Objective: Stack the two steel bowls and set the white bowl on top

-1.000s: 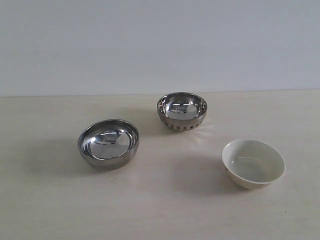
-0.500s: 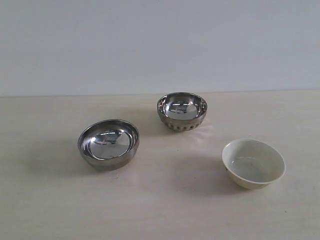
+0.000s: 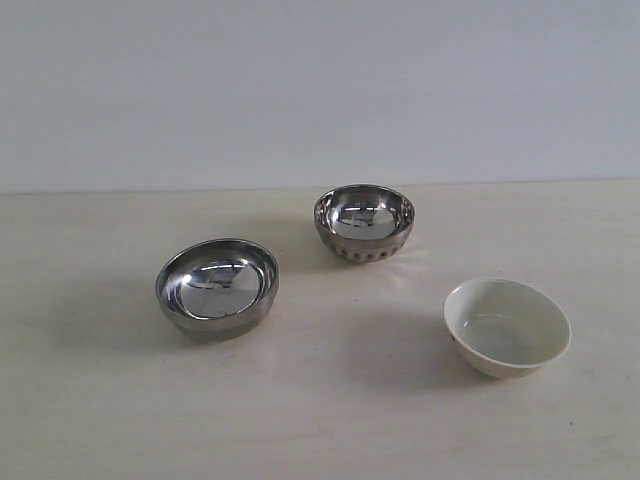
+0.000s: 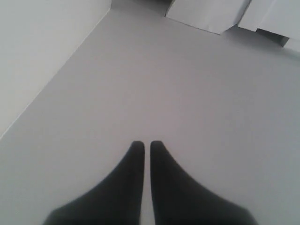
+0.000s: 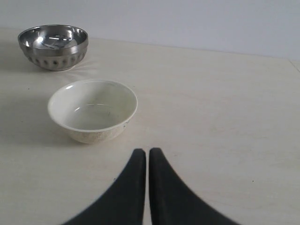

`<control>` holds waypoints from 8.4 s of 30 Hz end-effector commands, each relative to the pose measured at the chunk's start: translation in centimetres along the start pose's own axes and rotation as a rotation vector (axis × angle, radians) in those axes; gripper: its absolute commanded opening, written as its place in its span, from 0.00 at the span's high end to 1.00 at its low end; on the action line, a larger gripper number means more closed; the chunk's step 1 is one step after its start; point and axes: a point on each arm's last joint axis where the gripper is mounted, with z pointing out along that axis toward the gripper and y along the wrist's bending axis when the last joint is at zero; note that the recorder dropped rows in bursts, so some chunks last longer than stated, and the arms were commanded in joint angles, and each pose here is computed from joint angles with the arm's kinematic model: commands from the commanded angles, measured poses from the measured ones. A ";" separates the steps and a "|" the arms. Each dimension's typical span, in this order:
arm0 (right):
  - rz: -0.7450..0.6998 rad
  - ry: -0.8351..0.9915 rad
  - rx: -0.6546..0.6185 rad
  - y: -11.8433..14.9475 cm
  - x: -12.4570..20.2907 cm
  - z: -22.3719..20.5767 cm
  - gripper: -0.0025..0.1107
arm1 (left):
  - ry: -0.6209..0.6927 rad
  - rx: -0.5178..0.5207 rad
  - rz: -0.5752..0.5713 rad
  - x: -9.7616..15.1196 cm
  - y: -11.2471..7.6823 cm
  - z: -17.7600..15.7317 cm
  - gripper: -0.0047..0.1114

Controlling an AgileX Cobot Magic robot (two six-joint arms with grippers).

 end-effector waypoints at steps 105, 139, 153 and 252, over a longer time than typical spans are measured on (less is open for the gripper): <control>-0.010 -0.015 0.012 -0.1 -0.1 0.0 0.98 | 2.375 0.525 -0.233 44.5 -9.0 -8.2 0.93; -0.010 -0.015 0.012 -0.1 -0.1 0.0 0.98 | 2.436 0.523 -0.202 46.1 -8.3 -11.1 0.93; -0.010 -0.015 0.012 -0.1 -0.1 0.0 0.98 | 2.446 0.520 -0.199 46.6 -8.1 -12.0 0.93; -0.010 -0.015 0.012 -0.1 -0.1 0.0 0.98 | 2.101 0.598 -0.096 46.5 -10.0 6.3 0.93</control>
